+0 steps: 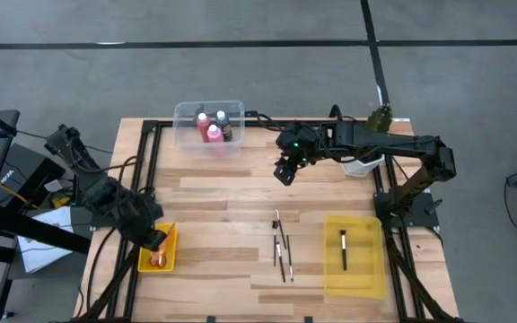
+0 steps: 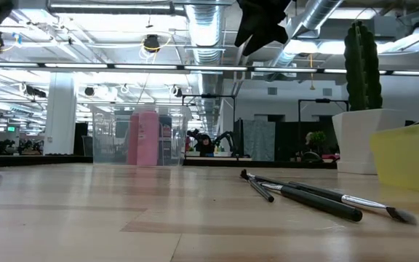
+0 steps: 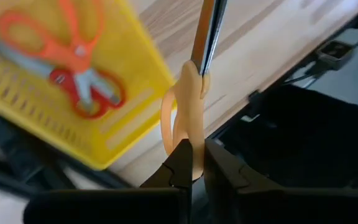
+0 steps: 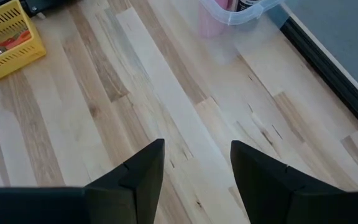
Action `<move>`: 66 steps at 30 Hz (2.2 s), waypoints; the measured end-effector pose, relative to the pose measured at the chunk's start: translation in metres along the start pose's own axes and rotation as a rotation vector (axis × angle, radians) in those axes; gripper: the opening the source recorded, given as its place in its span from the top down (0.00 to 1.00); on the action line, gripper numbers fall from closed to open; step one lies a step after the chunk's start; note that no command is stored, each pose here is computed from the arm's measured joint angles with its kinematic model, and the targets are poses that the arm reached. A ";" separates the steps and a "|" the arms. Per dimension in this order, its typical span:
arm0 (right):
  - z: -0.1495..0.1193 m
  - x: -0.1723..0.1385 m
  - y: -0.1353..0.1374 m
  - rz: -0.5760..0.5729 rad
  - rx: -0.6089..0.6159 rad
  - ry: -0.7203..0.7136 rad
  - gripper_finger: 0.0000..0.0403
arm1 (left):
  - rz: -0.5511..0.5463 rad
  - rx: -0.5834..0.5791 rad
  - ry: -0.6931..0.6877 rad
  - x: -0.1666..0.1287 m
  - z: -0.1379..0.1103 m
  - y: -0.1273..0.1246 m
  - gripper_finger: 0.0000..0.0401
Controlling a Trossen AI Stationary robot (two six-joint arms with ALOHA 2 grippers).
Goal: Pick & Place Paint Supplies
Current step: Put the yellow scissors into the yellow basket
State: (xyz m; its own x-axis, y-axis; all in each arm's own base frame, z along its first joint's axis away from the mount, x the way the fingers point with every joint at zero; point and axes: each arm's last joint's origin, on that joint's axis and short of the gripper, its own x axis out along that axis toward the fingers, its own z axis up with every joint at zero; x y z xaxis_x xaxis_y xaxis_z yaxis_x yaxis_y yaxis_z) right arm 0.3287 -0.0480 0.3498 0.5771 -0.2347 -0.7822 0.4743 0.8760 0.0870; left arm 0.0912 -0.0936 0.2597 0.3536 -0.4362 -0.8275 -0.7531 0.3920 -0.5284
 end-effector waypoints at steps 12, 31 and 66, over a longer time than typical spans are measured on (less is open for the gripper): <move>0.001 0.000 0.000 0.003 0.001 -0.008 0.55 | 0.129 -0.061 0.032 0.006 -0.017 0.010 0.97; 0.003 0.000 0.001 0.010 -0.003 -0.026 0.55 | 0.274 -0.075 -0.038 0.029 -0.018 0.007 0.97; 0.004 0.001 -0.005 -0.001 -0.001 -0.026 0.55 | 0.242 -0.141 -0.015 0.075 -0.010 0.030 0.97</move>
State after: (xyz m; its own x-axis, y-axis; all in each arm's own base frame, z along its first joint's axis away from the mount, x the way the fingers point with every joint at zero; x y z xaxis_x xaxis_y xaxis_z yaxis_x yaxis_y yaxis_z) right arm 0.3299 -0.0542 0.3512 0.5935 -0.2463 -0.7662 0.4742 0.8762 0.0857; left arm 0.0889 -0.1225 0.1839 0.1616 -0.3310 -0.9297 -0.8859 0.3665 -0.2844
